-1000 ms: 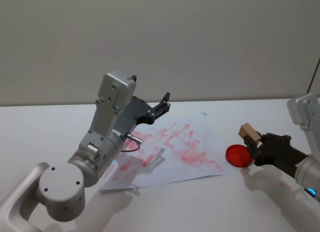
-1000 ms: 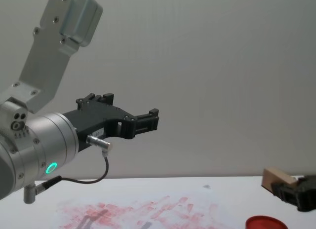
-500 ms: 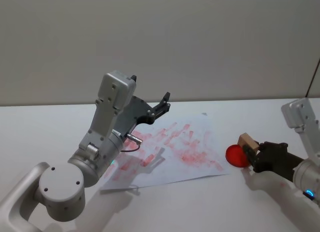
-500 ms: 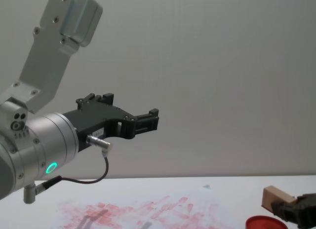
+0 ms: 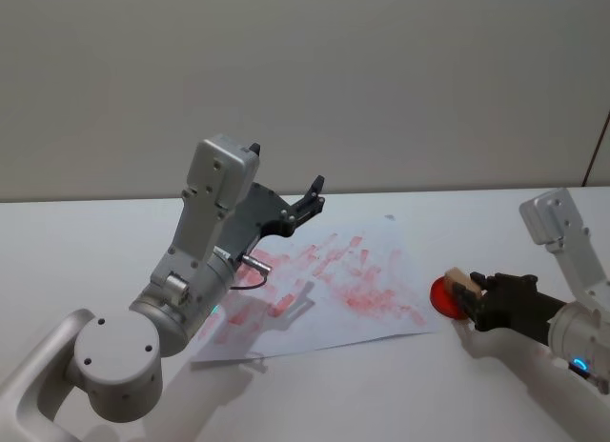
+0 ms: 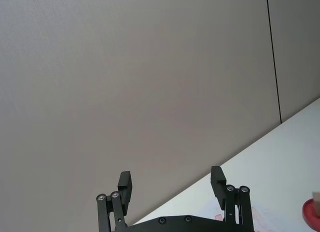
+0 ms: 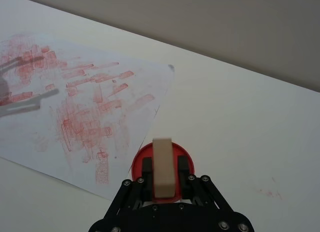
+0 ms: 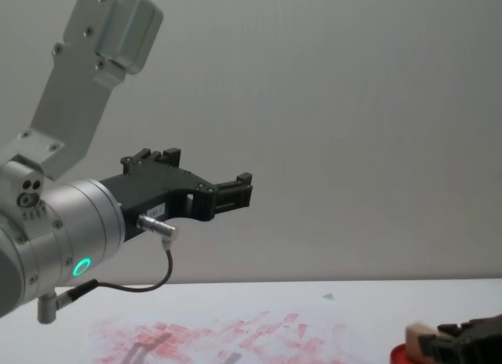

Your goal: Use the one hand to pick up the stamp and affix it onto the A4 paper.

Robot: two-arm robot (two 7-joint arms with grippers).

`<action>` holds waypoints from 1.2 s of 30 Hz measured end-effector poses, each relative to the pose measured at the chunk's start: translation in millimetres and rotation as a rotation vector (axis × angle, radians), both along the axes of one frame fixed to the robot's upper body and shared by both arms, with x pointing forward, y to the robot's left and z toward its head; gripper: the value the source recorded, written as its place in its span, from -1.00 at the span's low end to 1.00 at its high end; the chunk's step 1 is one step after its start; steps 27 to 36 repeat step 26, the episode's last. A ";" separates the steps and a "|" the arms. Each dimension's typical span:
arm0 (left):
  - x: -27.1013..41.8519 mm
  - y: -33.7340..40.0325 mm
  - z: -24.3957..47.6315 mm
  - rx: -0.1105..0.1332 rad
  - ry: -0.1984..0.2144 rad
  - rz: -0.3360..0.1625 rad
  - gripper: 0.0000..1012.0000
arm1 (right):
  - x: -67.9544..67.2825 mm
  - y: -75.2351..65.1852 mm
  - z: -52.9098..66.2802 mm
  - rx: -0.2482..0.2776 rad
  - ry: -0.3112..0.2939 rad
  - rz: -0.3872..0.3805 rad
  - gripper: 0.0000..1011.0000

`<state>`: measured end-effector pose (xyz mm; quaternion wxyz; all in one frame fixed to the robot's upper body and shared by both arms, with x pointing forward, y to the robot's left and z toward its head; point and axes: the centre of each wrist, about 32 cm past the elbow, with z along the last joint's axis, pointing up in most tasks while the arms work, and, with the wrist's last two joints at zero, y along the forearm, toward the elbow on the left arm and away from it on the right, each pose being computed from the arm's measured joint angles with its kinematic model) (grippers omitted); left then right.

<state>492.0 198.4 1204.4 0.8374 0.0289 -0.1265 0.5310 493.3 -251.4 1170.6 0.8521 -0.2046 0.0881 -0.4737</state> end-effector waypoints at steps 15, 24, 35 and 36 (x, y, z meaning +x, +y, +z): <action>0.0 0.0 0.0 0.000 0.000 0.000 0.98 | 4.2 1.5 -1.3 -0.007 0.011 0.008 0.48; 0.0 0.0 0.0 0.000 0.000 0.000 0.98 | 5.0 1.8 -1.6 -0.008 0.014 0.010 0.94; 0.0 0.0 0.0 0.000 0.000 0.000 0.98 | 5.2 1.8 -1.6 -0.009 0.014 0.010 0.98; 0.0 0.0 0.0 0.000 0.000 0.000 0.98 | 5.2 1.8 -1.6 -0.009 0.014 0.010 0.98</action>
